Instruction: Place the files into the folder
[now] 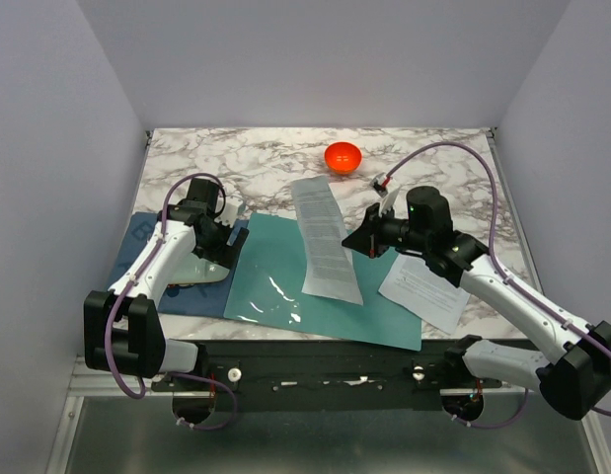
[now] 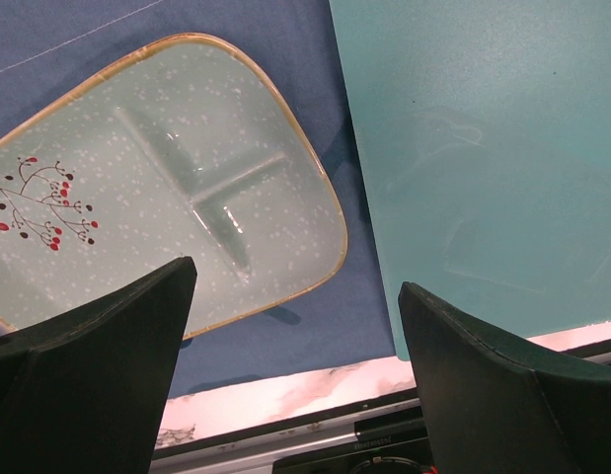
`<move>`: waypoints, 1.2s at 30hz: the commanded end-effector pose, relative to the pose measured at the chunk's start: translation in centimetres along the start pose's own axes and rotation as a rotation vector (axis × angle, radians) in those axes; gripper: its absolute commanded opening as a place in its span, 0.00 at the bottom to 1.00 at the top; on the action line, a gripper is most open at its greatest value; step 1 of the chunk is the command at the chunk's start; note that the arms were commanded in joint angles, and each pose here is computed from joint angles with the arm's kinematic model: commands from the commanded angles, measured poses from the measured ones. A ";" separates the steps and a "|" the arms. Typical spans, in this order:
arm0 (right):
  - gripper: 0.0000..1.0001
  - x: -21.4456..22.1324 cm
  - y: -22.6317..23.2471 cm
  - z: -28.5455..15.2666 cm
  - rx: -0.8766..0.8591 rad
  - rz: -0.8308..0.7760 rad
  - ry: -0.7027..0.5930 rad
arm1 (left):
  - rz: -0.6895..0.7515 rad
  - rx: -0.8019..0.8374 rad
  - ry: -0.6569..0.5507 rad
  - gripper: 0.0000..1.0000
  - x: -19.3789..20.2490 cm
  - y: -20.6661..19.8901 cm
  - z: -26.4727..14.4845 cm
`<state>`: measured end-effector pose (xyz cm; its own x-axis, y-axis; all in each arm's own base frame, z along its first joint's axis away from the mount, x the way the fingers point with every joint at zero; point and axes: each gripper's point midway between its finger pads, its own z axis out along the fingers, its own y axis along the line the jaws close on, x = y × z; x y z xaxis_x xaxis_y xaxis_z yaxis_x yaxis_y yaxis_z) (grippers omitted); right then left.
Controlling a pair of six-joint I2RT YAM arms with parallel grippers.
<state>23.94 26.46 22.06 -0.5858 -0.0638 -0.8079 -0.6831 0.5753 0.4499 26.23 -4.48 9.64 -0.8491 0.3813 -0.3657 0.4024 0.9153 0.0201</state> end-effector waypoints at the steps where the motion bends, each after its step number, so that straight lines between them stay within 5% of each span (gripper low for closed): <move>1: 0.01 1.4 1.2 0.9 -0.034 -0.041 0.074 | 0.006 -0.017 -0.006 0.98 0.1 0.5 0.0; 19: 0.01 -0.2 0.9 3.3 0.002 -0.057 0.045 | 0.001 -0.015 -0.020 0.98 0.0 0.5 -0.2; 36: 0.01 4.3 -0.8 6.5 -0.001 0.118 0.030 | 0.009 -0.007 -0.026 0.98 0.0 0.6 -0.5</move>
<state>23.91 30.46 15.72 -0.6878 -0.0925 -0.7200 -0.6264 0.5769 0.5242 26.31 -4.06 9.75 -0.8486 0.3785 -0.3696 0.3981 0.9170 0.0250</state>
